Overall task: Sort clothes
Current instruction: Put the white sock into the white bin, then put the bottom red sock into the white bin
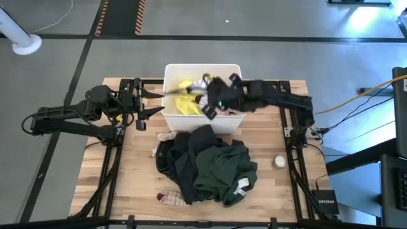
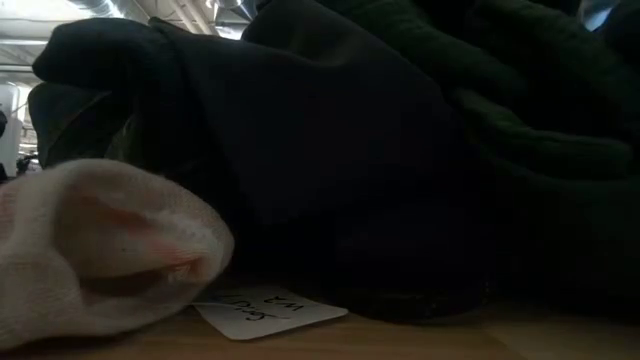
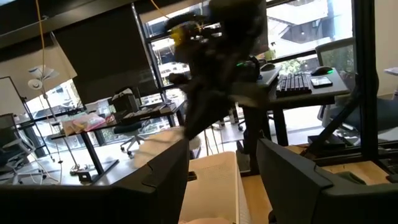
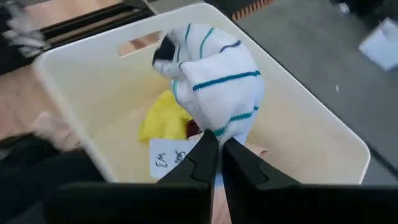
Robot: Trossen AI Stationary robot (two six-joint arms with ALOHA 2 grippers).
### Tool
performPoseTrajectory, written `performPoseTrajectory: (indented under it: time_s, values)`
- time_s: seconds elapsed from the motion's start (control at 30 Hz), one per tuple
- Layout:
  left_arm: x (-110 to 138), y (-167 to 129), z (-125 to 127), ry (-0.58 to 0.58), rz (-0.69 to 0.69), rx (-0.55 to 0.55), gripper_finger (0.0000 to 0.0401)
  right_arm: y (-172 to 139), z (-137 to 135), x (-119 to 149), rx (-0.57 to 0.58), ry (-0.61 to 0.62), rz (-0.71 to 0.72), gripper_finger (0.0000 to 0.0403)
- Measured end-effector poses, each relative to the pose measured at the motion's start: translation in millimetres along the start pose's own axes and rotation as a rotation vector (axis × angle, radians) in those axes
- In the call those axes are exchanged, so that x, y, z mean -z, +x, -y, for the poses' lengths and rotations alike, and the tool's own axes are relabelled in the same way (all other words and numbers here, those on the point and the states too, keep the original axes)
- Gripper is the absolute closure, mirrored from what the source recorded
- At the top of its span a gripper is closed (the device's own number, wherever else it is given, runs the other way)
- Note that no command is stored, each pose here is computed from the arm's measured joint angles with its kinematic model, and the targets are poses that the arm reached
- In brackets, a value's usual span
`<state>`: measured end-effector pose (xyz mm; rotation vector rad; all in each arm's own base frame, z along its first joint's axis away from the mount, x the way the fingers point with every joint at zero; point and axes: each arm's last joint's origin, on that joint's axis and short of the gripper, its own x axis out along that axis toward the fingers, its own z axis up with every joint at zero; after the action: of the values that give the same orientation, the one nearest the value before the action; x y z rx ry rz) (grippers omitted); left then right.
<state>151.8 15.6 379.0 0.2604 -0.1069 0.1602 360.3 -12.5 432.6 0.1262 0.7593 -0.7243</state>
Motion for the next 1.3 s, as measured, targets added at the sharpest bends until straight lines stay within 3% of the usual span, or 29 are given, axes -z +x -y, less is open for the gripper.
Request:
performPoseTrajectory:
  time_s: [0.17, 0.37, 0.63, 0.77, 0.93, 1.3]
  values:
    - [0, 0, 0, 0.003, -0.002, 0.0, 0.0219, 21, 25, -12, -0.058, 0.159, -0.057, 0.0362]
    - [0, 0, 0, 0.003, -0.001, 0.0, 0.0219, 32, 41, -23, -0.129, 0.23, -0.052, 0.0336]
    - [1, 0, 0, 0.0, -0.015, 0.004, 0.0219, 32, 41, -23, -0.142, 0.241, -0.06, 0.0231]
    - [1, 0, 0, 0.0, -0.015, 0.004, 0.0219, 31, 37, -21, -0.266, 0.215, -0.11, 0.0185]
    - [1, 0, 0, 0.004, -0.015, 0.004, 0.0219, 19, 3, -12, -0.454, 0.131, -0.163, 0.0167]
    - [1, -1, 0, 0.007, -0.013, 0.003, 0.0219, 3, -111, 37, -0.594, -0.173, -0.165, 0.0166]
